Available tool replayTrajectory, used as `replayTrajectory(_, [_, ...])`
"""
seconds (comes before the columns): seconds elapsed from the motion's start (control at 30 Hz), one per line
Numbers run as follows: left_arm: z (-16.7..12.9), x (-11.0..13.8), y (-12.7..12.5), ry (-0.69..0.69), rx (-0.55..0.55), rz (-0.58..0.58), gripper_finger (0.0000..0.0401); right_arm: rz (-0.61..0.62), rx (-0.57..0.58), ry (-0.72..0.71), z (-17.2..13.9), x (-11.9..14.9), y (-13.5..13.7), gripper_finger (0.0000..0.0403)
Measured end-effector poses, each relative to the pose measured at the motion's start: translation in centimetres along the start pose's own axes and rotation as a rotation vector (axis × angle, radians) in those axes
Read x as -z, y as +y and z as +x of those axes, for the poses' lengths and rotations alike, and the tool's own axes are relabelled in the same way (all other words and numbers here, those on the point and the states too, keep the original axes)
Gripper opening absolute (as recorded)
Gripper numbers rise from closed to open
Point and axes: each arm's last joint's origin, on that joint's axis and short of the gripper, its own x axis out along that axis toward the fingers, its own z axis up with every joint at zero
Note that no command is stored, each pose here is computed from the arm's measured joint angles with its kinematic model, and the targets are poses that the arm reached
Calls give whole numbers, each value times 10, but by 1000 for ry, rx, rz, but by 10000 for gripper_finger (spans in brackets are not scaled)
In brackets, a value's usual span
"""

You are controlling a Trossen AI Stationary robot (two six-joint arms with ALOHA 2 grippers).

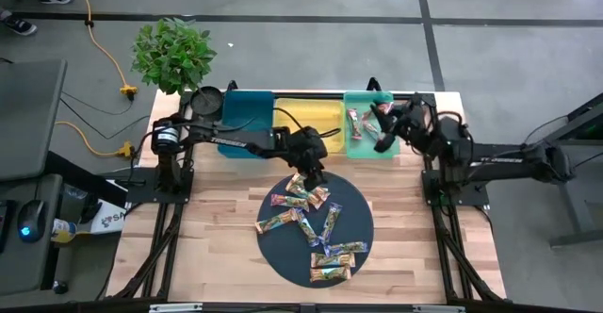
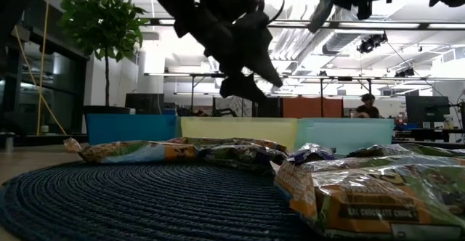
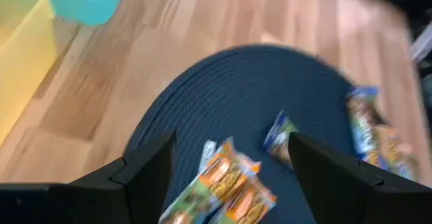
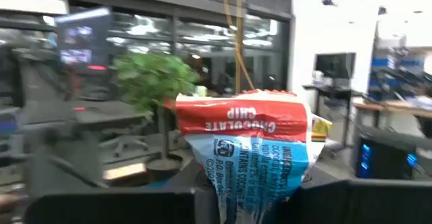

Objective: Pick and place Granola Bars by type
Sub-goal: Put the red granola bar into the green bin

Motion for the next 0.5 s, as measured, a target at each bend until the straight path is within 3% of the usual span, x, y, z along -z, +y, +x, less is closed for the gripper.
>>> replayTrajectory(0.2, [-40,-19,-15,-138,6,62,282,34,37,46,7,7,-21,57])
replayTrajectory(0.37, [-106,-35,-36,-290,-59,181,282,43,57,59,9,9,-32,57])
replayTrajectory(0.5, [-162,-33,-48,-359,-159,240,282,26,75,121,10,15,-39,57])
